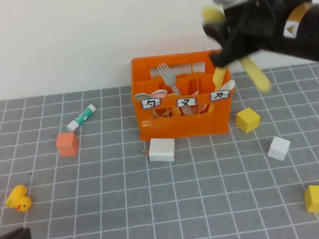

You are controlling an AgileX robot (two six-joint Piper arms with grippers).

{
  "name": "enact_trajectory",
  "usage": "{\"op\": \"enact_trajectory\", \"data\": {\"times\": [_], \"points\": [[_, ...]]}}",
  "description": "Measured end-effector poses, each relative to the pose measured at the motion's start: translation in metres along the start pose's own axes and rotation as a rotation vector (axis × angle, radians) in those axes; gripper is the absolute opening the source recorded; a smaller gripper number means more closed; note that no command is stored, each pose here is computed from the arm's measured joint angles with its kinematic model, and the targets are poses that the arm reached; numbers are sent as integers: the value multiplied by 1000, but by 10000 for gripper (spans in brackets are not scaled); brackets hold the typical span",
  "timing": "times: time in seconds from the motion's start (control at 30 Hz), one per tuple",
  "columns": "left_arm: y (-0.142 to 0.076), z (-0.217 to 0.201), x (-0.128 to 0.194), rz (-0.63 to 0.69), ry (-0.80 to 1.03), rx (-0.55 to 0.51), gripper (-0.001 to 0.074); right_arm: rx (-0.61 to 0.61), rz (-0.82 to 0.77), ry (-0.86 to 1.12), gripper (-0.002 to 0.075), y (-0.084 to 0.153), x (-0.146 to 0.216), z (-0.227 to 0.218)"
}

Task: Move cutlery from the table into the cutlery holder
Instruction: Place the spoon on the box

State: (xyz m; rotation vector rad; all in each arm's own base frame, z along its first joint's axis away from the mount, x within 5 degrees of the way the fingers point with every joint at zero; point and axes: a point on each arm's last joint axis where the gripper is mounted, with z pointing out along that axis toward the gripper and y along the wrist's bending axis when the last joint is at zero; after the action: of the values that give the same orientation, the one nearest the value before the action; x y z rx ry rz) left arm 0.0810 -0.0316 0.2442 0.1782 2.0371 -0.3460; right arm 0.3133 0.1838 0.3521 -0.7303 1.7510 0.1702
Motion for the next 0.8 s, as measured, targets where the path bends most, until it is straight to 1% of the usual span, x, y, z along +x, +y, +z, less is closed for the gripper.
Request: {"op": "enact_trajectory", "data": {"times": [0.13, 0.27, 0.37, 0.5, 0.67, 0.8], "points": [[0, 0, 0, 4, 0, 0, -1, 27, 18, -198, 316, 0, -10, 13], [0, 0, 0, 6, -1, -1, -1, 31, 98, -357, 316, 2, -9, 32], [0, 0, 0, 10, -2, -3, -1, 1, 142, -425, 316, 9, -4, 46], [0, 0, 0, 12, -2, -3, -1, -75, 137, -546, 316, 26, 2, 62], [0, 0, 0, 13, -3, -4, -1, -140, 133, -580, 316, 48, 15, 86], [0, 0, 0, 15, -3, -5, -1, -159, 135, -581, 316, 56, 21, 106]]}}
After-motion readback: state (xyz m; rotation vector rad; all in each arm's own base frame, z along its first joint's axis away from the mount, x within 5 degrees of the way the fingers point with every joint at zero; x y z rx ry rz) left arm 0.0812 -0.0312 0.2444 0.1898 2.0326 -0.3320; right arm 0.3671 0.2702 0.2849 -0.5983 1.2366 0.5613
